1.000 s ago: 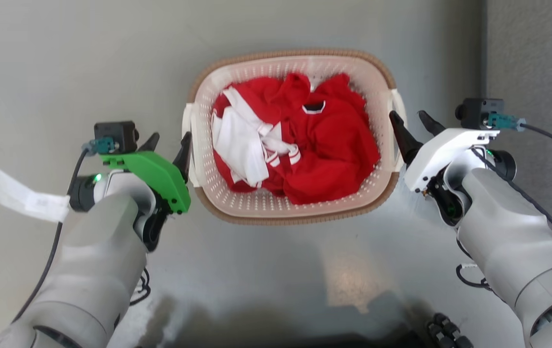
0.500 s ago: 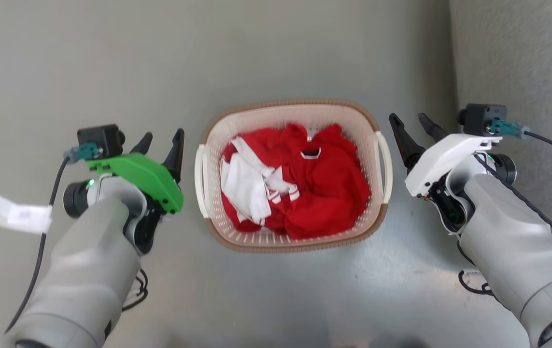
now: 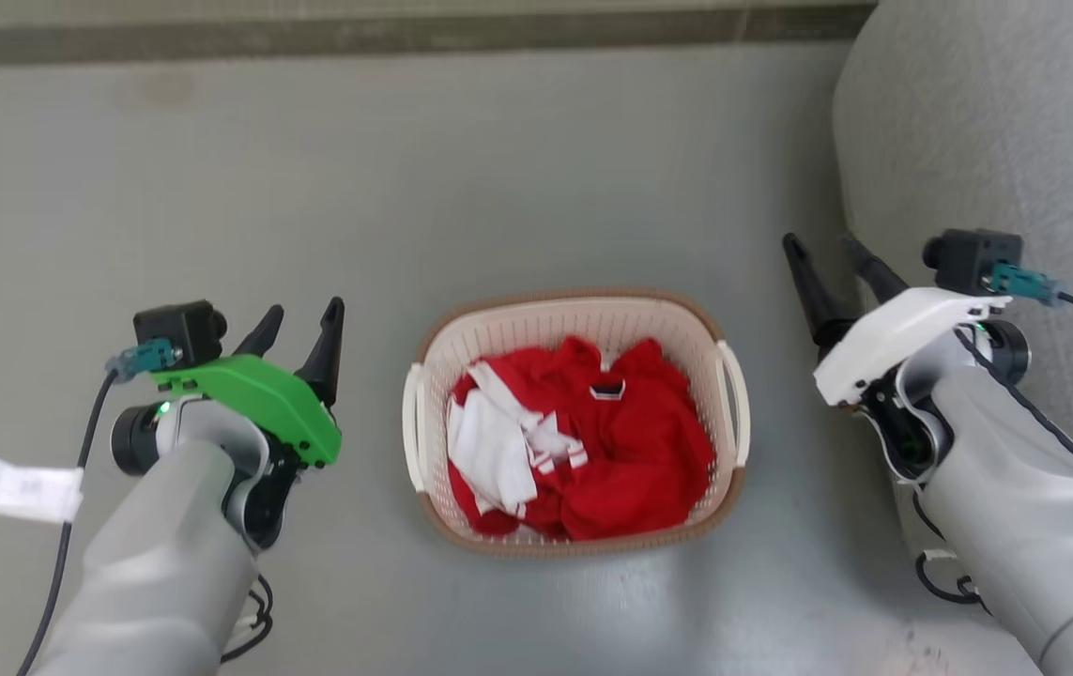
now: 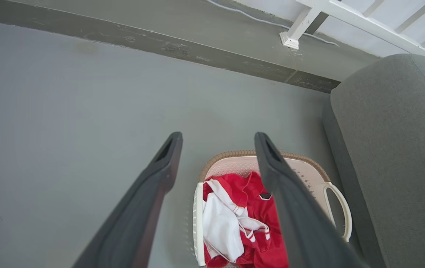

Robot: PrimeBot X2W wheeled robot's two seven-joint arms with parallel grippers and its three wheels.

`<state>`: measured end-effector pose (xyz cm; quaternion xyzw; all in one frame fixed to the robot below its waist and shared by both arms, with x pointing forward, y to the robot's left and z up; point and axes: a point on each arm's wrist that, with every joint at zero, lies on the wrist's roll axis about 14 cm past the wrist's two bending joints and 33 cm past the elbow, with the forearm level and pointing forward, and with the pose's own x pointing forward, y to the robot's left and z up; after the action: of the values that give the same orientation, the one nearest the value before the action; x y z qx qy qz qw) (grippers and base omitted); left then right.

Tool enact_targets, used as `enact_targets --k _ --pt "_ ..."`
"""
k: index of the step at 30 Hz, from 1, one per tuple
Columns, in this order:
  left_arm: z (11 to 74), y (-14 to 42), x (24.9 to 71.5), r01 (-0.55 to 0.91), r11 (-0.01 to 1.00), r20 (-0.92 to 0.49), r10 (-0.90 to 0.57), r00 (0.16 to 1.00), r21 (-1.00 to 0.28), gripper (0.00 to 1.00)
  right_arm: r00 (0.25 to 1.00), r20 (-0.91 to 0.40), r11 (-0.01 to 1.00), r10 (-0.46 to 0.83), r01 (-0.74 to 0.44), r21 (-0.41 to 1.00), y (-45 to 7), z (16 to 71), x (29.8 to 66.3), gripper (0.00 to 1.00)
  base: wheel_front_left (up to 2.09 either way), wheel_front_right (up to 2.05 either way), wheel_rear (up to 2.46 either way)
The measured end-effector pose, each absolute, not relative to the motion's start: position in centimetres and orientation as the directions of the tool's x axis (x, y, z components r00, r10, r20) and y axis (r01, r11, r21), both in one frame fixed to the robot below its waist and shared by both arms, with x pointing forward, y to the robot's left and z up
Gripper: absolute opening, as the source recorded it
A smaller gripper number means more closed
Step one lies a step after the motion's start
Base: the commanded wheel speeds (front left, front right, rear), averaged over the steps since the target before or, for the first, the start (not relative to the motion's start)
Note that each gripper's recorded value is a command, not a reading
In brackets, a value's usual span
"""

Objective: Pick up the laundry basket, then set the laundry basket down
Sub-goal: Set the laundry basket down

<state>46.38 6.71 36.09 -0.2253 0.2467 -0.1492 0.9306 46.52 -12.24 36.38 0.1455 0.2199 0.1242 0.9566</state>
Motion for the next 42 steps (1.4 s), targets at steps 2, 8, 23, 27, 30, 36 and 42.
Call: enact_targets --k 2,8,23,27,30,36,42 --pt "37.2 7.0 46.2 0.174 0.853 -0.364 -0.383 0.849 -0.492 1.0 0.889 -0.349 0.927 0.297 -0.182 0.327 -12.5 37.7 46.5 1.0 0.0 0.0 0.0" --pt "41.2 7.5 45.8 0.225 0.853 -0.26 -0.378 0.888 -0.472 1.0 0.926 -0.247 0.926 0.285 -0.2 0.321 -12.9 41.5 45.8 1.0 0.0 0.0 0.0" --pt "49.4 10.3 43.9 0.253 0.88 -0.018 -0.284 0.959 -0.402 1.0 0.973 -0.015 0.944 0.228 -0.217 0.249 -13.5 49.1 43.7 1.0 0.0 0.0 0.0" --pt "50.5 10.8 43.5 0.249 0.879 0.023 -0.263 0.965 -0.407 1.0 0.979 0.006 0.951 0.202 -0.198 0.236 -14.2 49.7 43.4 1.0 0.0 0.0 0.0" --pt "50.9 11.3 43.0 0.239 0.889 0.042 -0.242 0.969 -0.392 1.0 0.982 0.017 0.956 0.188 -0.187 0.225 -14.6 49.9 43.0 1.0 0.0 0.0 0.0" --pt "50.7 11.9 41.6 0.23 0.902 0.051 -0.227 0.972 -0.365 1.0 0.987 0.027 0.963 0.16 -0.162 0.215 -15.0 49.9 41.9 1.0 0.0 0.0 0.0" --pt "50.8 12.0 40.8 0.222 0.906 0.061 -0.214 0.975 -0.361 1.0 0.988 0.028 0.966 0.149 -0.152 0.208 -15.2 49.8 41.1 1.0 0.0 0.0 0.0"
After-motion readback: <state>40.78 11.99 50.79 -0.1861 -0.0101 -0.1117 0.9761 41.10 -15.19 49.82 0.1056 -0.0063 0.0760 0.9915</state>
